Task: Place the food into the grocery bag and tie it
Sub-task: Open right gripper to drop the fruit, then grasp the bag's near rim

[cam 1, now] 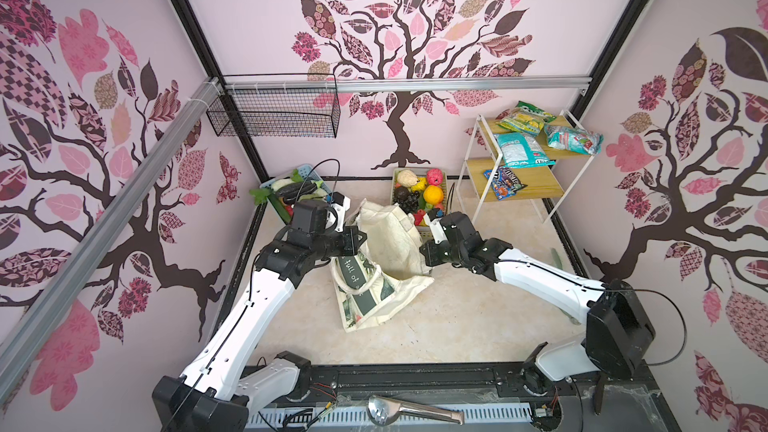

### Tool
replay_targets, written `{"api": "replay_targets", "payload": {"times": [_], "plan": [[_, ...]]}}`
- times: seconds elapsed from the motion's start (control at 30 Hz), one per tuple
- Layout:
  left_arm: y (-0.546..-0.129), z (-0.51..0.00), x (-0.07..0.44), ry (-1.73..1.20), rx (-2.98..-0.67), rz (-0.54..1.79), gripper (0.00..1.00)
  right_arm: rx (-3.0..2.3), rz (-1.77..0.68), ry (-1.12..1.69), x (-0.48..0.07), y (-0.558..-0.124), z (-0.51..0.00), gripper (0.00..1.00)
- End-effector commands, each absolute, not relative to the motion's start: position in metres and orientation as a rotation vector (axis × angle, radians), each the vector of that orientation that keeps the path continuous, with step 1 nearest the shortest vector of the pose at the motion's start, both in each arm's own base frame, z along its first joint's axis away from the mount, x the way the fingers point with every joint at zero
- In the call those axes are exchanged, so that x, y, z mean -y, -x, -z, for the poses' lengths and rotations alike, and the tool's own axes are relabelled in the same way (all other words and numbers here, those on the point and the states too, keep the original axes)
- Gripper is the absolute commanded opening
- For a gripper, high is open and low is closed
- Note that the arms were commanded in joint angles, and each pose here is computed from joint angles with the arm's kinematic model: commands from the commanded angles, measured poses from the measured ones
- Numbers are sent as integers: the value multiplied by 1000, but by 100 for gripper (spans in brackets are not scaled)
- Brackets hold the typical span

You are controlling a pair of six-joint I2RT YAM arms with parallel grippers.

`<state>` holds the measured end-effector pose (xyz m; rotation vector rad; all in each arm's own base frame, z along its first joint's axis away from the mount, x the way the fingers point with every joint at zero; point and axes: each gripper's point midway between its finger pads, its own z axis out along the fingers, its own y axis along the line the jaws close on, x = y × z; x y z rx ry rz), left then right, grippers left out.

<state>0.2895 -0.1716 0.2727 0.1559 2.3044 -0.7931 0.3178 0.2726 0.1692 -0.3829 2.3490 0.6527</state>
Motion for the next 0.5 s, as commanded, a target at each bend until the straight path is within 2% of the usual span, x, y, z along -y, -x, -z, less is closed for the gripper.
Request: {"api": "replay_targets", "payload": {"times": [0.0,0.17,0.4,0.47], "plan": [[-299,-283,172,-155,-2266,790,0,-2276,-645,366,-261,-312,-207,0],[-302,-279,173,-140,-2273,789,0,-2264,-638,355,-252,-304,-226,0],[-310,-252,178,-104,-2351,781,0,-2291,-472,358,-230,-306,-240,0],[-311,-251,177,-86,-2353,785,14,-2298,-447,361,-228,-308,-237,0]]}}
